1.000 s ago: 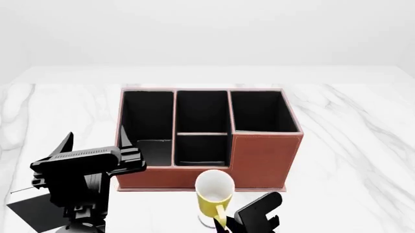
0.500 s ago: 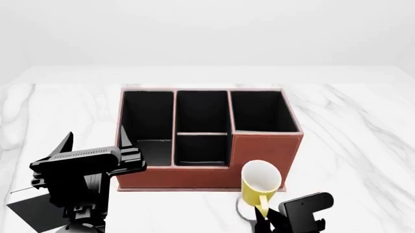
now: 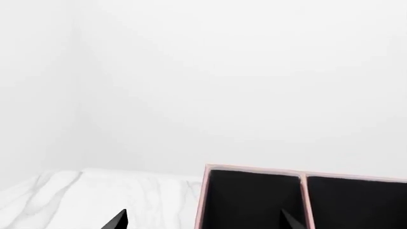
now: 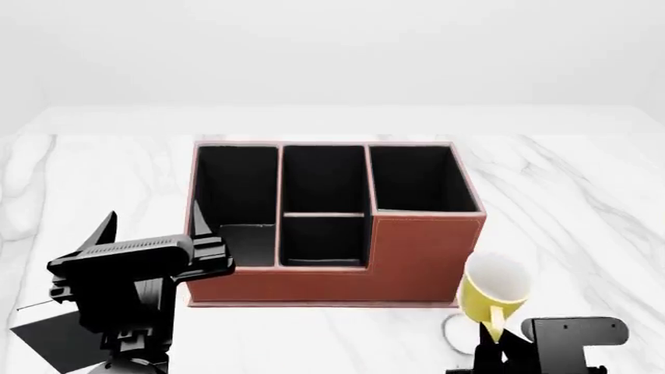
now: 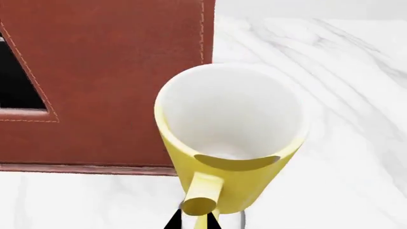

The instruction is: Pick up the yellow and white mug and place it to the right of the caddy.

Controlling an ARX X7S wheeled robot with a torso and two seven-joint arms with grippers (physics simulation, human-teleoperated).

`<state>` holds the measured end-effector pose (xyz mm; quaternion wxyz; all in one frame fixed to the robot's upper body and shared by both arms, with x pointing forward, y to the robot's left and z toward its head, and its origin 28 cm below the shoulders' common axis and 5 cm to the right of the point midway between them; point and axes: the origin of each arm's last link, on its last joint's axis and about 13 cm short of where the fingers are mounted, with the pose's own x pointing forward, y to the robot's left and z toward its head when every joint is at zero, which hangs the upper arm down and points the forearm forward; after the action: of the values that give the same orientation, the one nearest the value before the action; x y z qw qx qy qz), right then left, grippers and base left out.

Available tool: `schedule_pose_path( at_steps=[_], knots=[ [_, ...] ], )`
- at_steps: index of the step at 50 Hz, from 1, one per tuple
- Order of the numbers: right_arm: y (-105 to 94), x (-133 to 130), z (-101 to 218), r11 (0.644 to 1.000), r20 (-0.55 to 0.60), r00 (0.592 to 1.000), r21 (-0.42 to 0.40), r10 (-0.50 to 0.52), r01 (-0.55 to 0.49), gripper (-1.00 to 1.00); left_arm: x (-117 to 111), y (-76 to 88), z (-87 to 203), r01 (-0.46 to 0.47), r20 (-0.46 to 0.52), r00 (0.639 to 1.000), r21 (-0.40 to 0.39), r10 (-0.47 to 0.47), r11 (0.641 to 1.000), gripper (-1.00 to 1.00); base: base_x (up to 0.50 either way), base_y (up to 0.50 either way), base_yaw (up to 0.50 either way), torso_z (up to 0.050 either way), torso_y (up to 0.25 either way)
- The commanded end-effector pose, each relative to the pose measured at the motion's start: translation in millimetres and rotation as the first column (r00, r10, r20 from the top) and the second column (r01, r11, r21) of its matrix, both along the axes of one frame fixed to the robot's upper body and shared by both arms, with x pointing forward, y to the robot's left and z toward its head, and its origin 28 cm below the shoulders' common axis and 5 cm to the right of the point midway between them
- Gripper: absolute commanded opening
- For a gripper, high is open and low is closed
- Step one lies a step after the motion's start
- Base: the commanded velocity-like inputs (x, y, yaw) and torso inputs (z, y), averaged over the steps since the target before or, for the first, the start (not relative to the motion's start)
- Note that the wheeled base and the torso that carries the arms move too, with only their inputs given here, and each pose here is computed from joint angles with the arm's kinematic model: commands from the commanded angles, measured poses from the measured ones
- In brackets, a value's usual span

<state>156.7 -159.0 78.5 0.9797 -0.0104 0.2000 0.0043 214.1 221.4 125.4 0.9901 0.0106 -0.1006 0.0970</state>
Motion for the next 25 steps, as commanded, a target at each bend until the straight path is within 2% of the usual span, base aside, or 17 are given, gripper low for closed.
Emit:
schedule_pose_path(
  at_steps=[1, 7, 25],
  knots=[
    [-14.4, 5, 4, 0.994, 0.025, 0.994, -0.036, -0.103, 0.104, -1.00, 0, -0.1, 0, 0.002, 0.001, 1.000, -0.001, -0.002, 1.000, 1.00, 0.00, 0.00, 0.00, 0.000, 0.000],
    [-17.4, 13, 1, 0.985, 0.046, 0.987, -0.069, -0.153, 0.156, -1.00, 0, 0.0, 0, 0.003, 0.004, 1.000, -0.003, -0.003, 1.000, 1.00, 0.00, 0.00, 0.00, 0.000, 0.000],
    [-31.3, 43, -1, 0.976, 0.086, 0.975, -0.064, -0.204, 0.210, -1.00, -1, -0.6, 1, 0.005, 0.006, 1.000, -0.002, -0.005, 1.000, 1.00, 0.00, 0.00, 0.00, 0.000, 0.001]
  ],
)
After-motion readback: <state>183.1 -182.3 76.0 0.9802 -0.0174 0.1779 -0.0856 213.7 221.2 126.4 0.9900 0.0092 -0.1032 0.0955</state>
